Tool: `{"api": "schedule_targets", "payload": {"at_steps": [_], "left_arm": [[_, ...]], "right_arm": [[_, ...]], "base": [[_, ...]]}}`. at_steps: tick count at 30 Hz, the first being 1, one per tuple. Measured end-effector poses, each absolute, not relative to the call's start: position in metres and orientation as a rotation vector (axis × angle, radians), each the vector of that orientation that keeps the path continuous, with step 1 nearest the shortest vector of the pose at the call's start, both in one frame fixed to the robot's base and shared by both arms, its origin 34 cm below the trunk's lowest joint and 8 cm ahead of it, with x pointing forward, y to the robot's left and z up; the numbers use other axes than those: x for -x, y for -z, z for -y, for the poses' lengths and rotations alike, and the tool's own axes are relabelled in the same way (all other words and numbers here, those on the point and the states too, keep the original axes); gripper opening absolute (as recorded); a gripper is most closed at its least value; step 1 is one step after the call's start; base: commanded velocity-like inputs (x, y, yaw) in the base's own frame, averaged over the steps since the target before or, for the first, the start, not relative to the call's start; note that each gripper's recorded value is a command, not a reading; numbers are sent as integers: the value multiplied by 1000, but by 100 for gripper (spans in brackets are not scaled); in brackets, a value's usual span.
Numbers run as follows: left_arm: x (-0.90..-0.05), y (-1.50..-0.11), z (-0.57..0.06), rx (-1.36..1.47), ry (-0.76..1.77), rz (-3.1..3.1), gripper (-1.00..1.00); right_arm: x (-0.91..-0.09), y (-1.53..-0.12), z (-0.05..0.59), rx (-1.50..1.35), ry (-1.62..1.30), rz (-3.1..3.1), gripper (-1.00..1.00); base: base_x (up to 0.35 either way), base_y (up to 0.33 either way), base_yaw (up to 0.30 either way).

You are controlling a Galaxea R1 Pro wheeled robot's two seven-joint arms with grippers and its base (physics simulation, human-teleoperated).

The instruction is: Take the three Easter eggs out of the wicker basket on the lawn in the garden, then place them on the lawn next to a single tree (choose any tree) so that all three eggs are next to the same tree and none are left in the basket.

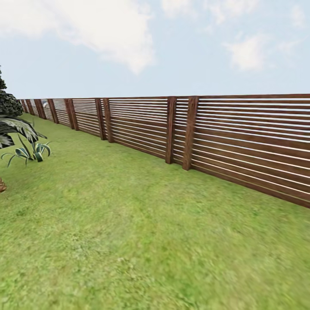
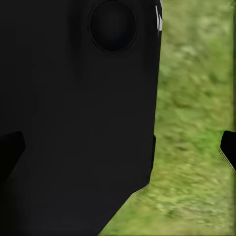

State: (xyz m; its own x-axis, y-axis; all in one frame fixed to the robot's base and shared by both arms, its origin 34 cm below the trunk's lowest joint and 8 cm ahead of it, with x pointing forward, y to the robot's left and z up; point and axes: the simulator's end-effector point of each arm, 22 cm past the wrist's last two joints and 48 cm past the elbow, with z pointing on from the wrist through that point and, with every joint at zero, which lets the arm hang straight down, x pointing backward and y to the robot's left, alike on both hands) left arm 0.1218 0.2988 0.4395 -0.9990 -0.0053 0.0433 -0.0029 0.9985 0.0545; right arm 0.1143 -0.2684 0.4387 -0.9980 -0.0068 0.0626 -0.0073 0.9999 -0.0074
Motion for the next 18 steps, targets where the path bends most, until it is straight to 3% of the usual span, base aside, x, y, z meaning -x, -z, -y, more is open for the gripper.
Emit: {"api": "schedule_targets", "payload": {"at_steps": [7, 18], "left_arm": [[-122, -439, -299, -6, 84, 3097, 100], [-122, -439, -299, -7, 84, 3097, 100]], "right_arm": [[-114, -439, 269, -10, -13, 3079, 100], [-114, -439, 269, -11, -14, 3078, 100]], "base": [[334, 0, 21], [334, 0, 228]]}}
